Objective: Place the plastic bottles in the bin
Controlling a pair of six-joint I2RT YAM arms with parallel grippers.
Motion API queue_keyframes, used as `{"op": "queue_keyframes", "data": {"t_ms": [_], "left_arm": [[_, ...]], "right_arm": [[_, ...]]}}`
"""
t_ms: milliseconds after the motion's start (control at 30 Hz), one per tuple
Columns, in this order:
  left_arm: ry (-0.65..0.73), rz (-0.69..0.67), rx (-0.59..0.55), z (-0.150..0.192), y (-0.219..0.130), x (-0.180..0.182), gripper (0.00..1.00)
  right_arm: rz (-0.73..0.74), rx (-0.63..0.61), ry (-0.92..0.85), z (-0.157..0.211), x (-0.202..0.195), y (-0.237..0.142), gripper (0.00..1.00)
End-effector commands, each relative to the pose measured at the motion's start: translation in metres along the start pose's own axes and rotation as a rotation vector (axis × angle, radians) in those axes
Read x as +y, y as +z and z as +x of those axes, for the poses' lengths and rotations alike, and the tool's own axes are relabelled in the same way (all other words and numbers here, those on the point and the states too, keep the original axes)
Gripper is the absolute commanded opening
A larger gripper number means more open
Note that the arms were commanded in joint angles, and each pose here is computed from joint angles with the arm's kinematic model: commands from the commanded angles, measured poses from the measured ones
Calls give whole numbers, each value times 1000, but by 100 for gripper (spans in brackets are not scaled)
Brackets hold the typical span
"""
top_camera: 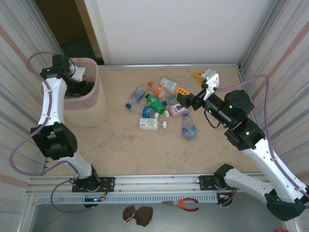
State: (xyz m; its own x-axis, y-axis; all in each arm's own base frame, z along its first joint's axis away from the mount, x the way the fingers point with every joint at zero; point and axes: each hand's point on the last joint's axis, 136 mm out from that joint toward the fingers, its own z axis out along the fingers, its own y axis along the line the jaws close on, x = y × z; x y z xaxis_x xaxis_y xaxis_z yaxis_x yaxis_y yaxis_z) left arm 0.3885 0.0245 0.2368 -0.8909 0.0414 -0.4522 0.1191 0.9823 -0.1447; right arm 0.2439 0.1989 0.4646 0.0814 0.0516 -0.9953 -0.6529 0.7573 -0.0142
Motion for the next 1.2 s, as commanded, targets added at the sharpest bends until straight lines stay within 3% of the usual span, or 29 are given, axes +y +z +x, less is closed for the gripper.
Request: {"op": "queue_keyframes", "data": {"t_ms": [0, 533, 867, 1033, 1167], "left_arm": [[21, 6, -86, -8, -33, -11, 77], [43, 135, -391, -31, -110, -56, 76], [84, 428, -680, -43, -157, -111, 75], [131, 485, -718, -34, -158, -133, 74], [172, 512, -704, -25, -152, -154, 74]], "right_arm": [[56, 52, 26, 14, -12, 1, 81], [329, 571, 226, 138, -79, 16, 78], [496, 884, 499, 242, -127, 3, 68], [551, 1071, 531, 295, -138, 3, 65], [508, 1185, 580, 335, -132, 11, 64]]}}
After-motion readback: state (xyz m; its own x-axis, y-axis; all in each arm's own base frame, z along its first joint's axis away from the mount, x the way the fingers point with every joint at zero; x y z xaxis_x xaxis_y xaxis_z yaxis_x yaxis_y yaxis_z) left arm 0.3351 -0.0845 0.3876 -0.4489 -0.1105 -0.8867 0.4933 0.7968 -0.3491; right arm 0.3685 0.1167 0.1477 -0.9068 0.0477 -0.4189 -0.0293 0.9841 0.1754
